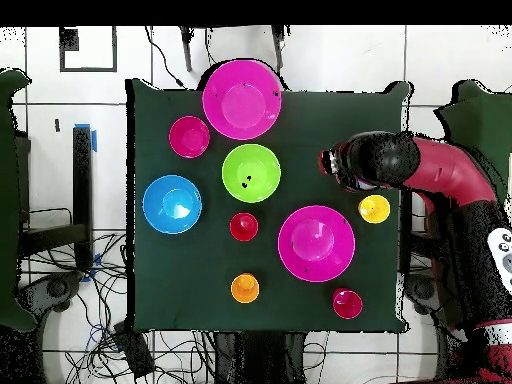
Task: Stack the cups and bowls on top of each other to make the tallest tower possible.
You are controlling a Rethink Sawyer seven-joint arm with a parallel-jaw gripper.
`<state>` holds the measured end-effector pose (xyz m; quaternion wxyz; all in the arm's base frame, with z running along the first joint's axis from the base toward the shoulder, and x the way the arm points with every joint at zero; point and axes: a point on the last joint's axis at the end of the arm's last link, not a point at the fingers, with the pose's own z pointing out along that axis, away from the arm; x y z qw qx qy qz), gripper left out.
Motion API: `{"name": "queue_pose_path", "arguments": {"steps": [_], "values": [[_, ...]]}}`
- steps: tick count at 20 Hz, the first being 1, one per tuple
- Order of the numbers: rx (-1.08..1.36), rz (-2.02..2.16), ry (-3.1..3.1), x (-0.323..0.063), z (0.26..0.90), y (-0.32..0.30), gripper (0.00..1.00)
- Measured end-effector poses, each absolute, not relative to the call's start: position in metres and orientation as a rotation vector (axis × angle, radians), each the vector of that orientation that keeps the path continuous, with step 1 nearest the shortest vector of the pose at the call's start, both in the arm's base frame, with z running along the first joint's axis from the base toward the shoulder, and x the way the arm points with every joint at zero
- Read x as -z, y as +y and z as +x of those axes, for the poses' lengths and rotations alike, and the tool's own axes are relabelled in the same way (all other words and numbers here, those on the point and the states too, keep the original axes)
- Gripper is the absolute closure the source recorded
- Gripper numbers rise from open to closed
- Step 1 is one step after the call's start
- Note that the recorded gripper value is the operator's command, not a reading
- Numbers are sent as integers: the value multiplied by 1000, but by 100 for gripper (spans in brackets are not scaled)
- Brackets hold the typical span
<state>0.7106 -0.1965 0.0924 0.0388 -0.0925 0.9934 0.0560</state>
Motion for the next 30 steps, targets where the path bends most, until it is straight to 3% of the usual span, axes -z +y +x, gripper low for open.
{"name": "queue_pose_path", "arguments": {"steps": [30], "values": [[-169,-304,3099,-105,704,-239,0]]}}
